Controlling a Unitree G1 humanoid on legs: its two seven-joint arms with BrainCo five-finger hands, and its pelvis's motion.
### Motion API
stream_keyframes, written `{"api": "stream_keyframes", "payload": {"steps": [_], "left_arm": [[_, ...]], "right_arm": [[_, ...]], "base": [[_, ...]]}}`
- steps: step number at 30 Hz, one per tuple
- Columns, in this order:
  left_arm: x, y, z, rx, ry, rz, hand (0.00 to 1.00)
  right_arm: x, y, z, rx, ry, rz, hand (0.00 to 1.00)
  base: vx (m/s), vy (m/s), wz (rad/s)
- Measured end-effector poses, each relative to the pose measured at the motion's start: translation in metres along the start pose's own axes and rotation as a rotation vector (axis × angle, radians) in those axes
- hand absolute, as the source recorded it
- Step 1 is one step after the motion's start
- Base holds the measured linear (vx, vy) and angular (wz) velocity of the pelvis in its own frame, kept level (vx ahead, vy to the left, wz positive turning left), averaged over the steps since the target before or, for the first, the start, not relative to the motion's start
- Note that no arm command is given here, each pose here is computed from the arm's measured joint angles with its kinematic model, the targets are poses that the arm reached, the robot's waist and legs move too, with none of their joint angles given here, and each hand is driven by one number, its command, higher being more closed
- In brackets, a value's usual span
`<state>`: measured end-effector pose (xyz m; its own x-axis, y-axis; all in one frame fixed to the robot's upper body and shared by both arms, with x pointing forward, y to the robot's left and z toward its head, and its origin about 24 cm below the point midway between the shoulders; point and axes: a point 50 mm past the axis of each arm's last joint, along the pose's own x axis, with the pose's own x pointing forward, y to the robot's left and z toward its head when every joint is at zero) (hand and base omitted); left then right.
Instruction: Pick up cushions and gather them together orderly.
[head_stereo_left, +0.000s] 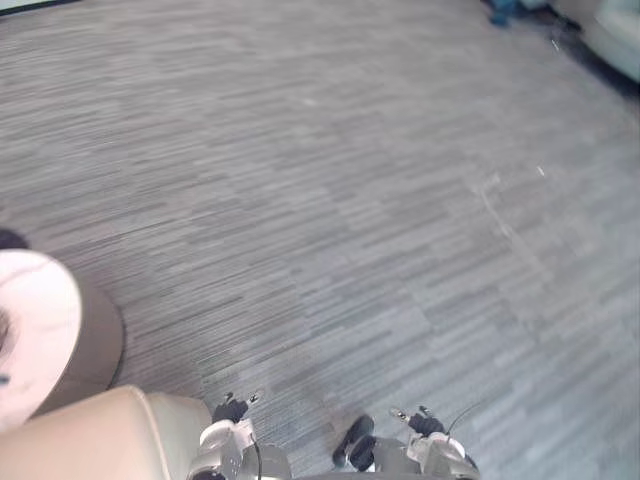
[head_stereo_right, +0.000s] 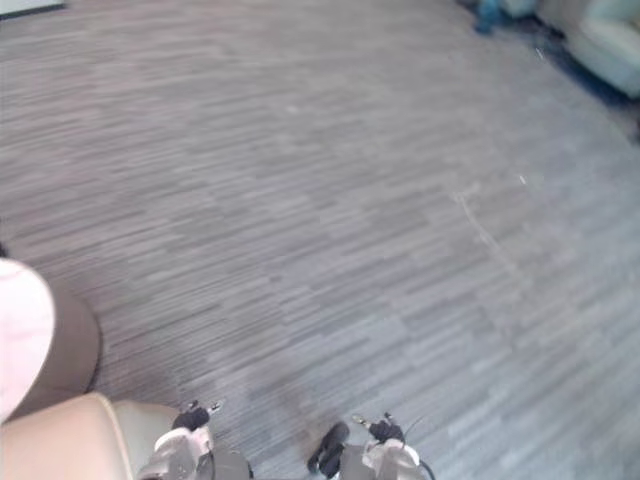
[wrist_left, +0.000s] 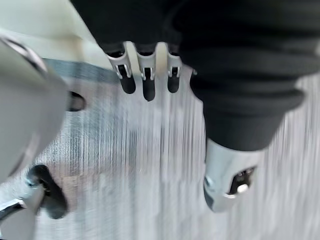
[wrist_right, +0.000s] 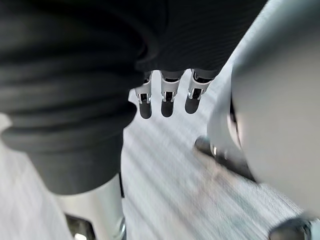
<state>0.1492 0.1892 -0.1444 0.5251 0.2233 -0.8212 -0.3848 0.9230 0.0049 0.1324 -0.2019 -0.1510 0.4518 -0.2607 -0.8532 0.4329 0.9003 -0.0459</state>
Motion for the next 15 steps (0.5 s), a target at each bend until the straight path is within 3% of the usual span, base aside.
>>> {"api": "stream_keyframes", "payload": {"steps": [4,11,15], "left_arm": [[0.000,-0.004,0.001,0.066,-0.004,-0.020,0.00],[-0.005,0.001,0.000,0.086,-0.037,-0.022,0.00],[-0.007,-0.004,-0.008,0.037,-0.023,-0.023,0.00]], "right_arm": [[-0.002,-0.019,-0.019,0.010,0.069,-0.056,0.00],[-0.001,-0.002,-0.009,0.022,0.031,-0.018,0.00],[-0.003,0.002,-0.012,0.032,0.036,-0.012,0.00]], "base": [[0.21,-0.101,-0.57],[0.19,0.006,-0.85],[0.32,0.164,-0.95]]}}
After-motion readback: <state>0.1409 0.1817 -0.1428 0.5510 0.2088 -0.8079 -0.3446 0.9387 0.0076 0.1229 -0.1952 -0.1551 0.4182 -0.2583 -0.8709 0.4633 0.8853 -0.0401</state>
